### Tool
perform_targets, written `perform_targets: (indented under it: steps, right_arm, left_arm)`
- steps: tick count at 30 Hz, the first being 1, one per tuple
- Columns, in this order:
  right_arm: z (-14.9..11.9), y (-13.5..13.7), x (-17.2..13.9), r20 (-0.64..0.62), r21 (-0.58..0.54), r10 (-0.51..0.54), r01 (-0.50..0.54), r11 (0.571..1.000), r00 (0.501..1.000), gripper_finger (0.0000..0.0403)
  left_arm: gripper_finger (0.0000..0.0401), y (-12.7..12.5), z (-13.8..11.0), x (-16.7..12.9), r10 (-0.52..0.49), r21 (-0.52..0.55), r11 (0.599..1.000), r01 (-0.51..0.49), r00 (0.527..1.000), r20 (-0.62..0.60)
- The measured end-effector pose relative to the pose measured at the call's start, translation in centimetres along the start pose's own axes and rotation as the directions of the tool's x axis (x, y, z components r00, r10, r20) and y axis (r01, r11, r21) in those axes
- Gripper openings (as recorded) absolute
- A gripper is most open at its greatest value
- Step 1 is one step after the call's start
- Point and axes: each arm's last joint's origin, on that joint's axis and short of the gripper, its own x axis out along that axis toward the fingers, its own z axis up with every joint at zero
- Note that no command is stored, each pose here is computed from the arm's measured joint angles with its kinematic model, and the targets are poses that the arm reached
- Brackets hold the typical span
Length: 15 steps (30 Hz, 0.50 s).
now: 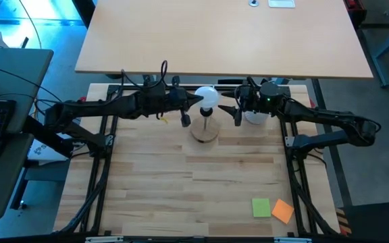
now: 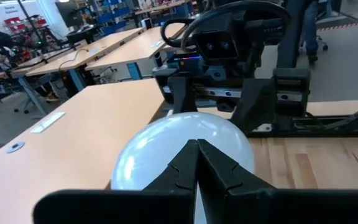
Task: Screw lightbulb
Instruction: Insert the white lightbulb into the desk lamp
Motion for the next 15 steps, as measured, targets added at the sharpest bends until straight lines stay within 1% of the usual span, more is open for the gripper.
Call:
perform_targets:
  steps: [6,15]
  right_arm:
    - [0.07,0.00,0.01,0.007,-0.001,0.000,0.000,1.000,1.000,0.0264]
    - [0.12,-0.01,0.01,0.013,-0.001,-0.001,0.001,1.000,1.000,0.0264]
  left_arm:
    - [0.0000,0.31,0.65,-0.77,0.019,0.000,1.000,-0.019,1.000,0.024]
    - [0.0000,0.29,0.61,-0.78,0.017,0.001,1.000,-0.017,1.000,0.019]
